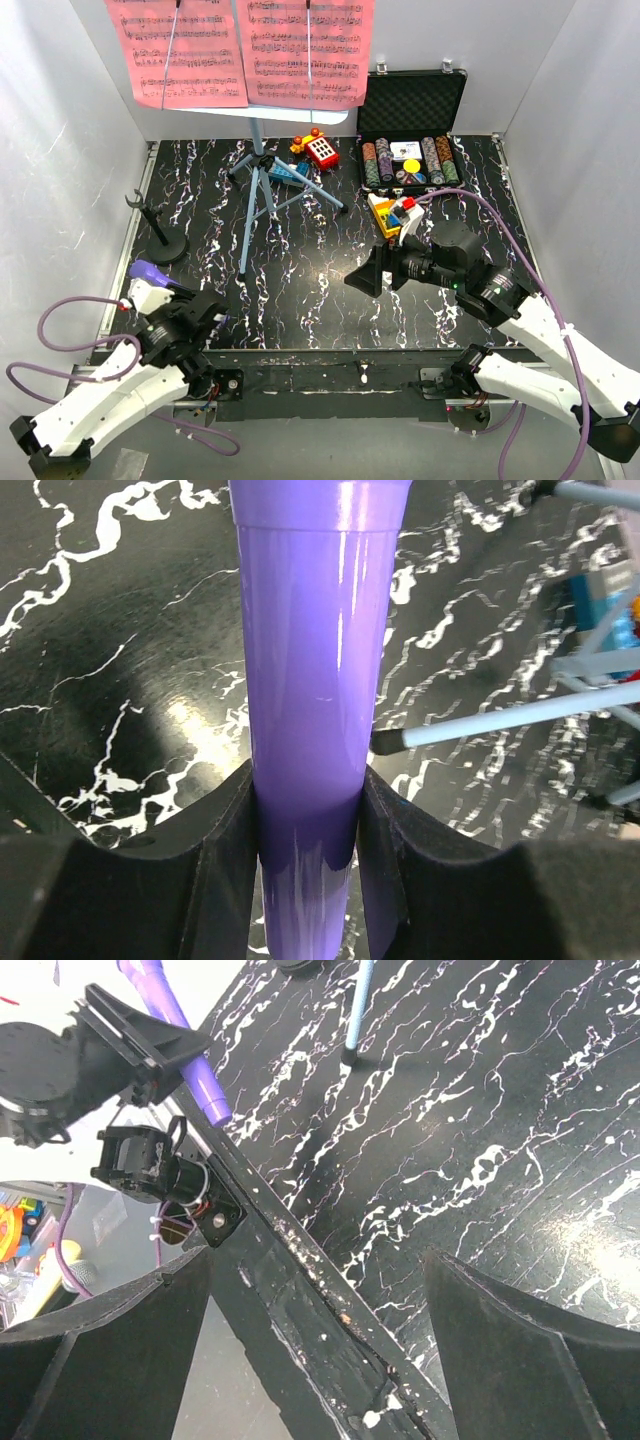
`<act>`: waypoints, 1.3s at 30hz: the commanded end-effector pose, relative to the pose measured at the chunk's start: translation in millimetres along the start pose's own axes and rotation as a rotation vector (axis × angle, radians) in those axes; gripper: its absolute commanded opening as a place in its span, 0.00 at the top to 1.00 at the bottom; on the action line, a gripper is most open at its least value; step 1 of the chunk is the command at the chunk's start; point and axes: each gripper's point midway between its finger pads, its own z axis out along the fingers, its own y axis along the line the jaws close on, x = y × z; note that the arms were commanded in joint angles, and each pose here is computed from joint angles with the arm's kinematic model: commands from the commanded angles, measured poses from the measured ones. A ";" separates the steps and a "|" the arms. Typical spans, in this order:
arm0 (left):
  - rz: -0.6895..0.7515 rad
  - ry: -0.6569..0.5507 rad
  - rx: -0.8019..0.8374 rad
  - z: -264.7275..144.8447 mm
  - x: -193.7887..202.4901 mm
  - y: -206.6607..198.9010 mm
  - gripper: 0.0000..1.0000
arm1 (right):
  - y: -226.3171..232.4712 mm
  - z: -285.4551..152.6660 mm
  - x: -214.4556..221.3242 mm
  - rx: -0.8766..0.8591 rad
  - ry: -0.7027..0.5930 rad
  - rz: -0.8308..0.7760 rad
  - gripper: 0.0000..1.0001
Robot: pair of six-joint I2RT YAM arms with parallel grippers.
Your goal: Pack up the instrument practice props
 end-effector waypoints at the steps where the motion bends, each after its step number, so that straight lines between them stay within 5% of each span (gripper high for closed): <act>1: -0.005 -0.056 -0.064 15.0 9.5 6.9 1.00 | -2.2 -4.1 -3.2 0.005 -0.017 -0.042 0.07; 5: -0.040 -0.045 -0.033 25.2 18.3 -0.9 1.00 | -4.7 -7.8 -3.1 0.016 -0.021 -0.062 0.07; 11: -0.094 0.181 -0.078 78.0 42.0 -20.4 1.00 | -8.5 -7.5 -1.0 0.025 -0.020 -0.077 0.07; 17: -0.152 0.133 -0.085 105.4 21.4 -32.4 1.00 | -12.3 -12.0 -1.4 0.044 -0.037 -0.096 0.06; 35: -0.428 0.188 -0.235 172.9 12.2 33.3 1.00 | -8.0 -9.2 3.0 0.012 -0.022 -0.081 0.06; 39: -0.421 0.213 -0.268 175.6 14.7 41.8 0.78 | -9.5 -9.6 4.2 0.016 -0.024 -0.084 0.06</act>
